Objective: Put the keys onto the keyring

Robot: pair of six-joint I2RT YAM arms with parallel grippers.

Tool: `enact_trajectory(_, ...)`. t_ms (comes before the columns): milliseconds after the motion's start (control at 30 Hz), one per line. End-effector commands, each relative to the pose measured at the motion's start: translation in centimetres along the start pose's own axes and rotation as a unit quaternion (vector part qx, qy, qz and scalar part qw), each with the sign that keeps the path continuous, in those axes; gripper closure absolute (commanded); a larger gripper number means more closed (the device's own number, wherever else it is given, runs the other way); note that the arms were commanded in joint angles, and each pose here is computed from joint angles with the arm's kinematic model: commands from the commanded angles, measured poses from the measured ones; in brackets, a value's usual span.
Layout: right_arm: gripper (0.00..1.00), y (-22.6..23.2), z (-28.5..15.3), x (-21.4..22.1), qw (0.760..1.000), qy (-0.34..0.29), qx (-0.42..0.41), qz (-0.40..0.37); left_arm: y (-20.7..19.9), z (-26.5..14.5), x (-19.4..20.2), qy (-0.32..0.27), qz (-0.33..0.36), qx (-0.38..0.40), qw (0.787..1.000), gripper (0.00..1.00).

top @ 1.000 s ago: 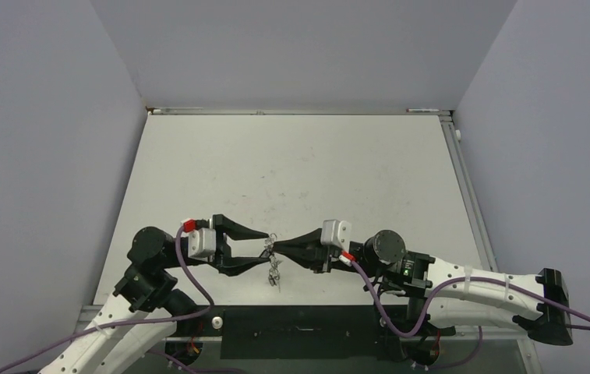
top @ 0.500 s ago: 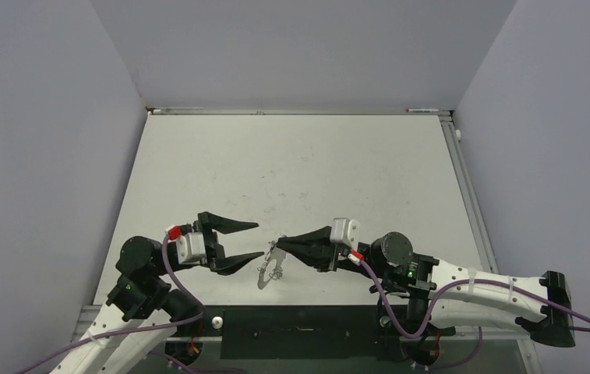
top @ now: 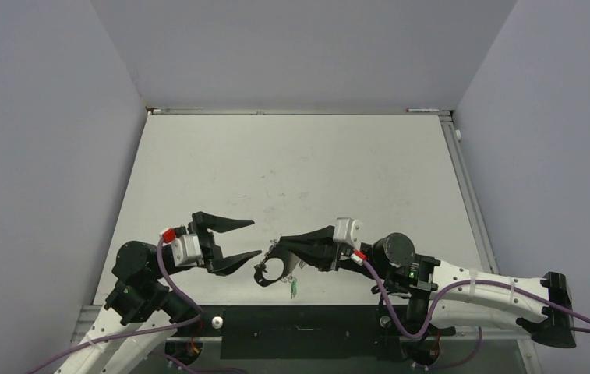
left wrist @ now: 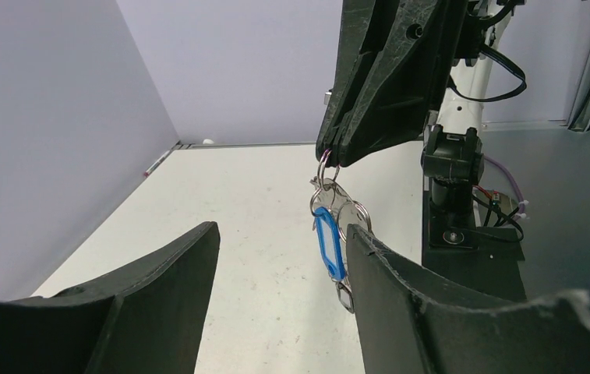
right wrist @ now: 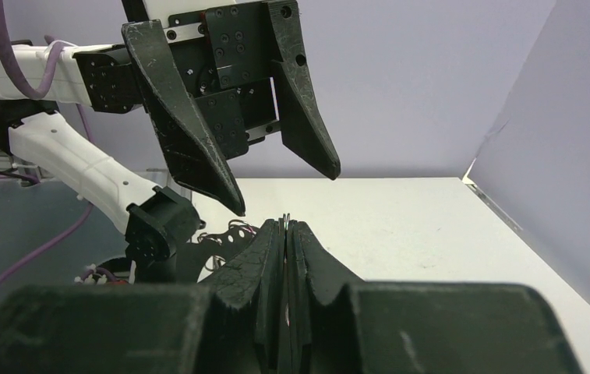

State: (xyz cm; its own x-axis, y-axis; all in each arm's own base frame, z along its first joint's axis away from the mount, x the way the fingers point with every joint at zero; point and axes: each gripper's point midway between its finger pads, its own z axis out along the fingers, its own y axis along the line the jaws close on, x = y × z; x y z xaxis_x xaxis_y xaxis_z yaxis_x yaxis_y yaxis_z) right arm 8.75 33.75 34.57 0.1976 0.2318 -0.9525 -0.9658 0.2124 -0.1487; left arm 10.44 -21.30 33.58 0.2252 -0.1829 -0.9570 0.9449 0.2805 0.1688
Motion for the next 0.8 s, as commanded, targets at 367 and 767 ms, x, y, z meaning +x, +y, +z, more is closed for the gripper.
enact_trajectory(367, 0.95, -0.31, 0.05, -3.59, 0.998, -0.064, 0.005, -0.005, 0.16, -0.09, -1.01, -0.018, 0.02, -0.004, 1.0, 0.42)
enact_trajectory(767, 0.95, -0.24, -0.17, -3.73, 0.998, -0.065, 0.004, -0.003, 0.08, -0.01, -0.84, -0.015, 0.018, 0.0, 1.0, 0.42)
